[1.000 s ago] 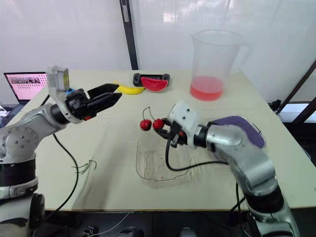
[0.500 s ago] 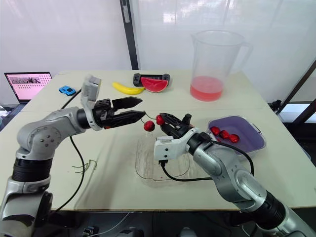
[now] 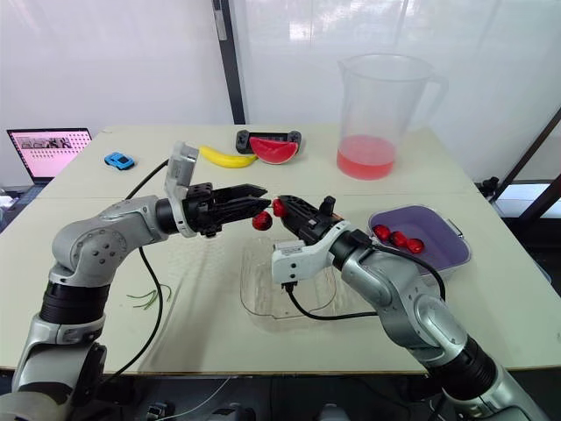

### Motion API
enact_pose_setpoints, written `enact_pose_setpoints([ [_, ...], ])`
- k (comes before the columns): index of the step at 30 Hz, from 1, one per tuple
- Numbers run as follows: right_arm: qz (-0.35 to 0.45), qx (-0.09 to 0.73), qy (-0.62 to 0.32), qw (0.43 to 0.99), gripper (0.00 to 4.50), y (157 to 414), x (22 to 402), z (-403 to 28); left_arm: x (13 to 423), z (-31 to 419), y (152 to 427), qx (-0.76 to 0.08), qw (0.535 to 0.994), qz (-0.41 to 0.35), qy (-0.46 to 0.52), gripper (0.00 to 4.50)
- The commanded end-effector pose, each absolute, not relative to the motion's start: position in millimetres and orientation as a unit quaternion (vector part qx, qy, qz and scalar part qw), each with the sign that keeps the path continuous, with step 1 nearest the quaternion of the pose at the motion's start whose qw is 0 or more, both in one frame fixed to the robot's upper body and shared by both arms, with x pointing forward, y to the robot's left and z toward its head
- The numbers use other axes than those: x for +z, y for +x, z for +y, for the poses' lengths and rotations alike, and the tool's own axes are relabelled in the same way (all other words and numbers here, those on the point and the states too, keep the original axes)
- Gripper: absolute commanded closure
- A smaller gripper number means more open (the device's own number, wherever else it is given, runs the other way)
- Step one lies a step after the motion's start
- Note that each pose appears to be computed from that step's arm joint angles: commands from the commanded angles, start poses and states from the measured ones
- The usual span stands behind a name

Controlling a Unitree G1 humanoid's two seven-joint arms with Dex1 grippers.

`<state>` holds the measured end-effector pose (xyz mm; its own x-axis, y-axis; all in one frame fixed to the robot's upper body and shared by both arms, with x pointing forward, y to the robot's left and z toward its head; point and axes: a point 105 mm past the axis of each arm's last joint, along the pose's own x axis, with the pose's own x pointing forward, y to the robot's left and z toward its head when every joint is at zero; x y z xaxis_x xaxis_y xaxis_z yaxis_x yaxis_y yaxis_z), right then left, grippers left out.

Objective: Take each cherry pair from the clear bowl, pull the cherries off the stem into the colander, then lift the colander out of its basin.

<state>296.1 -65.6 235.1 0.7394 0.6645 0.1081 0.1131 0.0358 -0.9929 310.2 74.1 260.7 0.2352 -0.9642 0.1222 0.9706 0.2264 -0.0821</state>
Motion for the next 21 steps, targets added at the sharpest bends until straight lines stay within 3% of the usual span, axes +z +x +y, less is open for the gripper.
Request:
enact_pose_setpoints([
  [1,-0.308,0.195,-0.659,0.658,3.07,293,245,-68,277,79,308,-0.617,0.782,-0.05,-0.07,4.33],
  [5,-0.303,0.2,-0.651,0.667,3.07,292,244,-69,278,79,309,-0.618,0.781,-0.05,-0.073,4.43],
  [8,-0.292,0.221,-0.635,0.68,2.19,292,240,-70,278,78,310,-0.618,0.781,-0.05,-0.072,4.5],
  [13,-0.267,0.261,-0.625,0.686,0.03,287,237,-80,277,77,311,-0.622,0.779,-0.048,-0.07,4.5],
  [18,-0.168,0.363,-0.443,0.802,0.03,283,242,-102,279,77,310,-0.633,0.77,-0.049,-0.062,4.5],
  [21,-0.098,0.416,-0.347,0.835,0.03,278,252,-120,279,77,309,-0.64,0.765,-0.046,-0.055,4.5],
])
